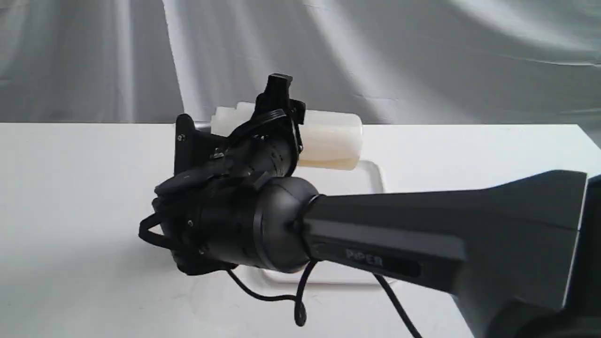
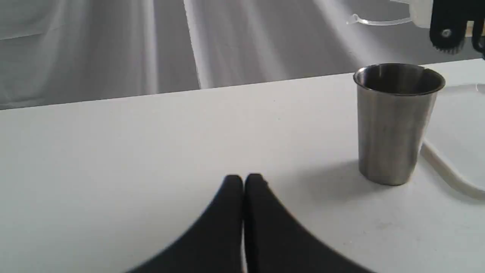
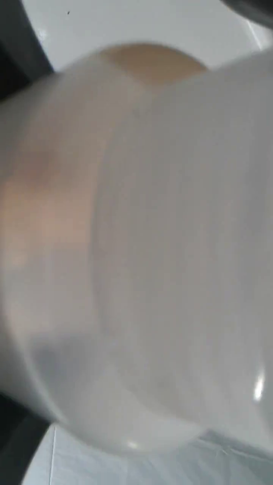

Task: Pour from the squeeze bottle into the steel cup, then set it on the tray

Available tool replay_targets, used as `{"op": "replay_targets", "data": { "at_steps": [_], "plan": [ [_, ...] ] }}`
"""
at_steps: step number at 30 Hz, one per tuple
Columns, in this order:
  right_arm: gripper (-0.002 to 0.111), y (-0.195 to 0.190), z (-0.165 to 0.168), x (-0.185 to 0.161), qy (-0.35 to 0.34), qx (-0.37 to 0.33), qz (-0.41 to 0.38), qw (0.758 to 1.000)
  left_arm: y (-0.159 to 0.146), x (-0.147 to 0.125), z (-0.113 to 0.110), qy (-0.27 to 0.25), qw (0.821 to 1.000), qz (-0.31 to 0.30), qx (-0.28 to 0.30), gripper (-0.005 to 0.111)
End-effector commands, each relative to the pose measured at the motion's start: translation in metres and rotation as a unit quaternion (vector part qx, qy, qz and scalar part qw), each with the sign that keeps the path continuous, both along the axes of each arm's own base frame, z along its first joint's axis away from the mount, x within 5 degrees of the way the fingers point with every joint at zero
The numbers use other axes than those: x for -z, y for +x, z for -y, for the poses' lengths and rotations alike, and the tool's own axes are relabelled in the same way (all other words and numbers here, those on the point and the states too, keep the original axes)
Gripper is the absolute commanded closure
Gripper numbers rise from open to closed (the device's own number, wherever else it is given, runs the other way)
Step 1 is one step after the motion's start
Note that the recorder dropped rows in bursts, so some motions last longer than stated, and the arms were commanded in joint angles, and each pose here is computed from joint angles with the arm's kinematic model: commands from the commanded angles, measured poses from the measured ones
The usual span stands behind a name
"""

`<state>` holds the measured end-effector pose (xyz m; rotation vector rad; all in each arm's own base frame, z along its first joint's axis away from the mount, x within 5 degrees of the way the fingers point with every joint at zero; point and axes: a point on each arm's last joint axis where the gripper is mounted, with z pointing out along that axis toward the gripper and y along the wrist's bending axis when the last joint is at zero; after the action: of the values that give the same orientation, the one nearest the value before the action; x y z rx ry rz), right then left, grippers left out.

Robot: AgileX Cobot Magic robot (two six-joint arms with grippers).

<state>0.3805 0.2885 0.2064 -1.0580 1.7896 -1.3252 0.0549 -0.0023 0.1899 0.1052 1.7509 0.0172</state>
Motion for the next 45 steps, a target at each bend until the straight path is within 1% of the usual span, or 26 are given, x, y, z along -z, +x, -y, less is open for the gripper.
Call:
{"op": "replay_targets", "data": {
  "at_steps": [1, 3, 10, 18, 24, 33, 38, 45],
  "plan": [
    [0.094, 0.0, 0.0, -0.015, -0.042, -0.012, 0.015, 0.999, 0.0, 0.001, 0.0, -0.002, 1.0, 0.002, 0.003, 0.107],
    [0.094, 0.001, 0.0, -0.016, -0.059, -0.017, 0.011, 0.998, 0.0, 0.001, 0.0, -0.002, 1.0, 0.002, 0.003, 0.107],
    [0.094, 0.002, 0.0, -0.019, -0.084, -0.026, 0.016, 0.996, 0.0, 0.001, 0.0, -0.004, 1.0, 0.002, 0.002, 0.107],
    [0.094, 0.005, 0.005, -0.02, -0.126, -0.031, -0.003, 0.991, 0.0, 0.001, 0.0, -0.004, 1.0, 0.002, 0.002, 0.107],
    [0.094, 0.008, 0.011, -0.032, -0.126, -0.027, 0.008, 0.992, 0.0, 0.001, 0.0, -0.002, 1.0, 0.002, 0.003, 0.107],
    [0.094, 0.009, 0.018, -0.063, -0.147, -0.034, 0.064, 0.986, 0.0, 0.001, 0.0, -0.003, 1.0, 0.002, 0.003, 0.107],
    [0.094, 0.012, 0.021, -0.064, -0.172, -0.034, 0.057, 0.983, 0.0, 0.001, 0.0, -0.003, 1.0, 0.002, 0.003, 0.107],
    [0.094, 0.012, 0.021, -0.064, -0.177, -0.035, 0.055, 0.982, 0.0, 0.001, 0.0, -0.002, 1.0, 0.002, 0.003, 0.107]
  ]
}}
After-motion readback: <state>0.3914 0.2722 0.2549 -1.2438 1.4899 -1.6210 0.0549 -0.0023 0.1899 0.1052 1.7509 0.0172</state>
